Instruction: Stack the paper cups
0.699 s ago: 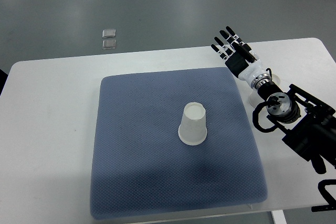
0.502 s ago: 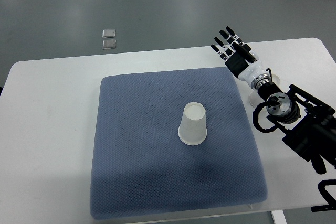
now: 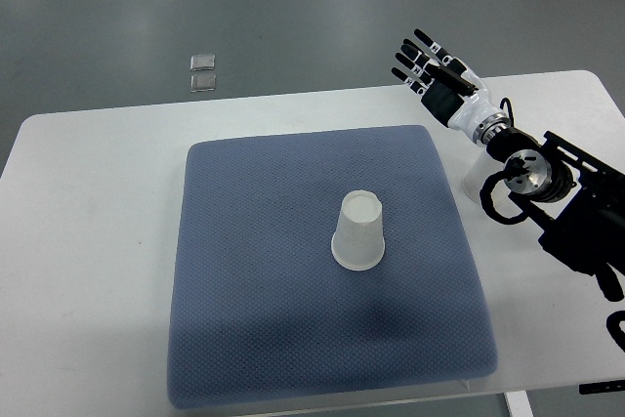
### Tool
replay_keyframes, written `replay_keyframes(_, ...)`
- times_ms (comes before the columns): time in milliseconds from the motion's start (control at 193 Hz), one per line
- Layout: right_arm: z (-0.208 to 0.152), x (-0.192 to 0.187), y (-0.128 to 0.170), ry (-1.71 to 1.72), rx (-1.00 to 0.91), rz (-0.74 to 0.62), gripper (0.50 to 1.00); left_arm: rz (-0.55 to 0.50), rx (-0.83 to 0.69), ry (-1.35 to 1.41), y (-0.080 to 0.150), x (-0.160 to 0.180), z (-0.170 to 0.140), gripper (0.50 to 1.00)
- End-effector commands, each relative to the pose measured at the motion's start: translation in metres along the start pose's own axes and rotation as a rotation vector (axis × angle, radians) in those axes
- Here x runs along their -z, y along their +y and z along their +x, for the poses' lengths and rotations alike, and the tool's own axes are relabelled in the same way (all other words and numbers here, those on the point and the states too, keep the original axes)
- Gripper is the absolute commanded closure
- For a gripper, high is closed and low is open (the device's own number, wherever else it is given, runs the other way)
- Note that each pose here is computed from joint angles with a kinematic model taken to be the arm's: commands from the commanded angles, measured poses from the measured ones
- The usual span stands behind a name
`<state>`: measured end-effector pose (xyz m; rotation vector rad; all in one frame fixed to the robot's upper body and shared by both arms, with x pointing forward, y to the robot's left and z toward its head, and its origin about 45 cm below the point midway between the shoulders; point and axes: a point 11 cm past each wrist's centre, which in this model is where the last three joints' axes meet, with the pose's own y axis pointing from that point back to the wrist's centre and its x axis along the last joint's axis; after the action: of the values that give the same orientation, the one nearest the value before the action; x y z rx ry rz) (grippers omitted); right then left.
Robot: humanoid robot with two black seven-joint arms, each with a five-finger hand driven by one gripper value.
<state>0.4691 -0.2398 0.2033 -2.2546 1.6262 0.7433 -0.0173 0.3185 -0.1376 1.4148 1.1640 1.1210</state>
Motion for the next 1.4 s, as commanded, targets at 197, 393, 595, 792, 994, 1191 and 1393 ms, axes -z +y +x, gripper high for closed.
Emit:
replay_keyframes(197, -0.012, 0.078, -0.006, 0.856, 0.137, -0.301, 0.574, -0.001, 0.015, -0.007, 0.0, 0.0, -0.005, 0.5)
replay_keyframes(393, -0.044, 0.121, 0.007, 1.419, 0.299, -0.627, 0.574, -0.002, 0.038, -0.014, 0.001, 0.0, -0.013, 0.5)
replay_keyframes(595, -0.097, 0.171, 0.05, 1.825, 0.442, -0.984, 0.574, -0.004, 0.056, -0.02, 0.001, -0.002, -0.015, 0.5)
replay_keyframes(792, -0.14, 0.206, 0.069, 2.003, 0.385, -1.012, 0.574, -0.005, 0.078, -0.024, 0.001, -0.002, -0.022, 0.5)
replay_keyframes(994, -0.149, 0.241, 0.087, 1.971, 0.311, -0.932, 0.574, -0.006, 0.108, -0.03, 0.003, -0.002, -0.032, 0.5)
replay_keyframes(1191, -0.148, 0.249, 0.105, 1.943, 0.291, -0.931, 0.574, -0.007, 0.113, -0.032, 0.003, -0.002, -0.034, 0.5)
replay_keyframes(1393, -0.153, 0.244, 0.106, 1.866, 0.309, -0.9, 0.576, -0.007, 0.112, -0.033, 0.003, -0.002, -0.034, 0.5)
